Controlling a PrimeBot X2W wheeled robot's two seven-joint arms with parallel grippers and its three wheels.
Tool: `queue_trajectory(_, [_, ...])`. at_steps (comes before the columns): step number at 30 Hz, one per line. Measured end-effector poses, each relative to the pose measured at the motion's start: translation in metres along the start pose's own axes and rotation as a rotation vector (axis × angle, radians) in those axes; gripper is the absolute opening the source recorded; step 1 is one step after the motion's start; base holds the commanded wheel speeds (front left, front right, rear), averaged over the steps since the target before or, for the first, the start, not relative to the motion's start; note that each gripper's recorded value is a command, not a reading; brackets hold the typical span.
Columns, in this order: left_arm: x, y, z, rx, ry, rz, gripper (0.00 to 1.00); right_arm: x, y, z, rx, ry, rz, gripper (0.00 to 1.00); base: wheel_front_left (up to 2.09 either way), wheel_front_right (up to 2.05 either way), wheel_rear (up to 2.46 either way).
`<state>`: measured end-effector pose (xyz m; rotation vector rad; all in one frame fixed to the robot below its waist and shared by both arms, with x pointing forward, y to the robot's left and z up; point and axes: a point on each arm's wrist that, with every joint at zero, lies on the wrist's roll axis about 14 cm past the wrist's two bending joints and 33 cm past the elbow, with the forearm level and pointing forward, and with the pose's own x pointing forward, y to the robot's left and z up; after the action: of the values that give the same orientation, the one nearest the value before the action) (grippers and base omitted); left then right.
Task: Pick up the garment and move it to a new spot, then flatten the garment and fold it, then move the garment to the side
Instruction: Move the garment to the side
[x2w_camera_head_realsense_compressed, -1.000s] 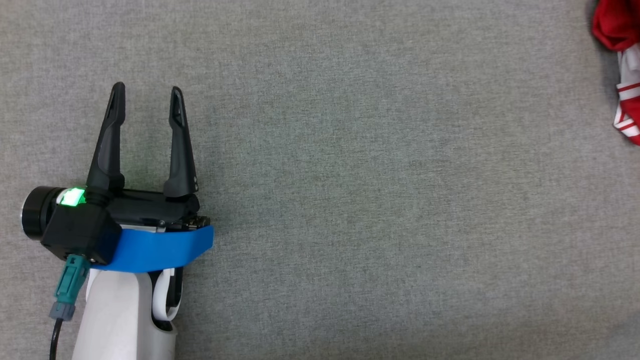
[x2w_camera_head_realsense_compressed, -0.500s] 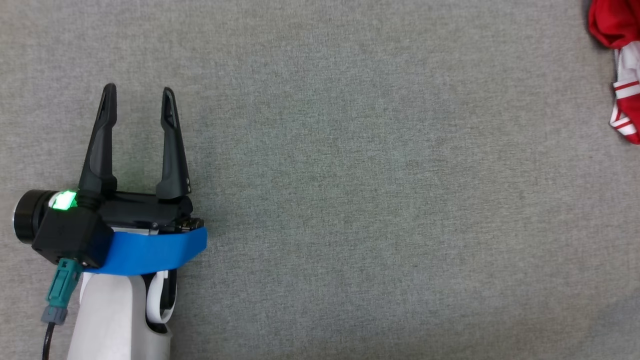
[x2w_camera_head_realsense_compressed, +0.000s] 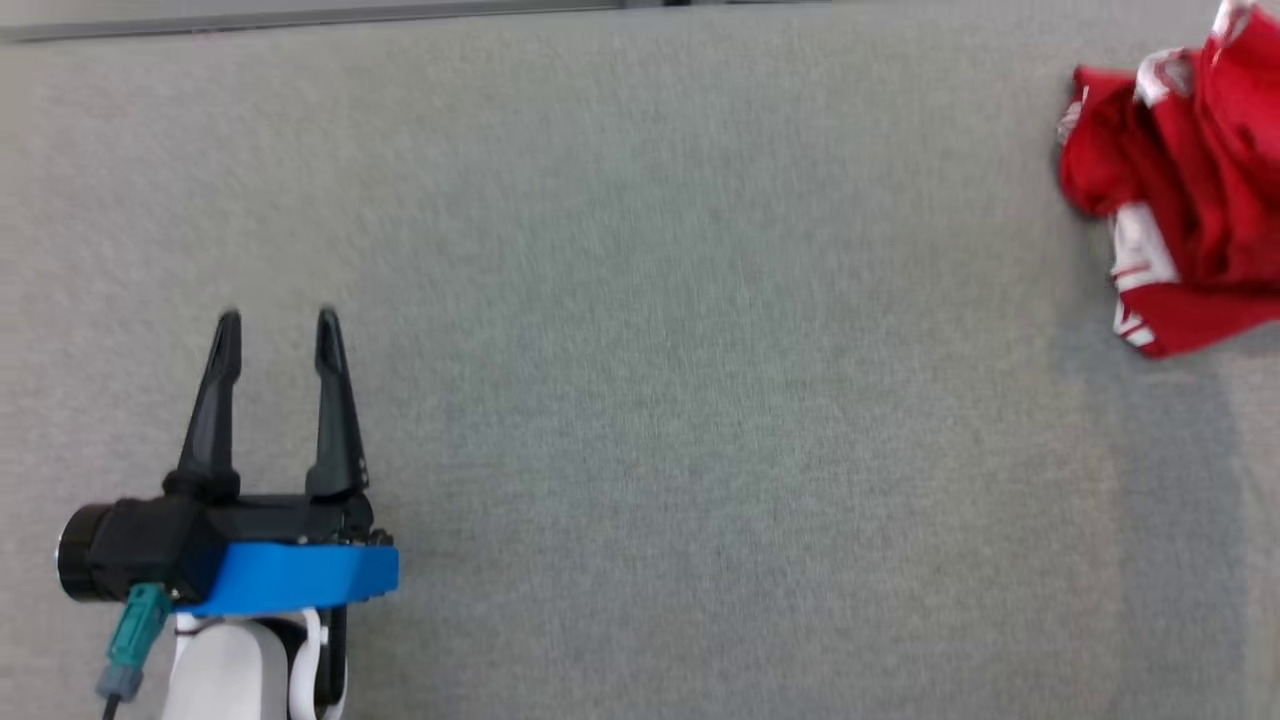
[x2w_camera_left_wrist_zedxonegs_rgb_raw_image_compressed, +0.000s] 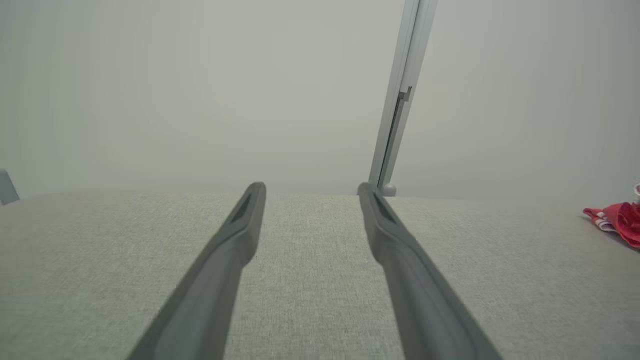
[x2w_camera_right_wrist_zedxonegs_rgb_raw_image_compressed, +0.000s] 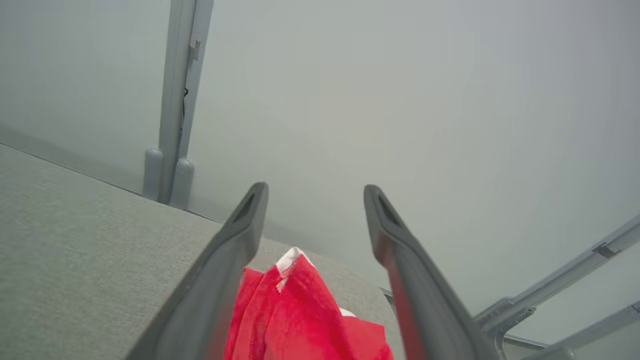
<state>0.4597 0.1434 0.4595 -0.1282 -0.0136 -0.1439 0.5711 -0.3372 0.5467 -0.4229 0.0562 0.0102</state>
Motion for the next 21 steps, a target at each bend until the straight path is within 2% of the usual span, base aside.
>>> queue_trajectory(7, [-0.038, 0.012, 0.028, 0.012, -0.036, 0.058, 1.00, -0.032, 0.067, 0.046, 0.124, -0.153, 0.118, 1.00, 0.00, 0.00, 0.00])
queue_trajectory(12, [-0.066, 0.020, 0.039, 0.018, -0.048, 0.095, 1.00, -0.064, 0.109, 0.061, 0.200, -0.202, 0.191, 1.00, 0.00, 0.00, 0.00])
queue_trajectory(21, [-0.100, 0.020, 0.041, 0.012, -0.044, 0.114, 1.00, -0.125, 0.129, 0.048, 0.312, -0.194, 0.185, 1.00, 0.00, 0.00, 0.00])
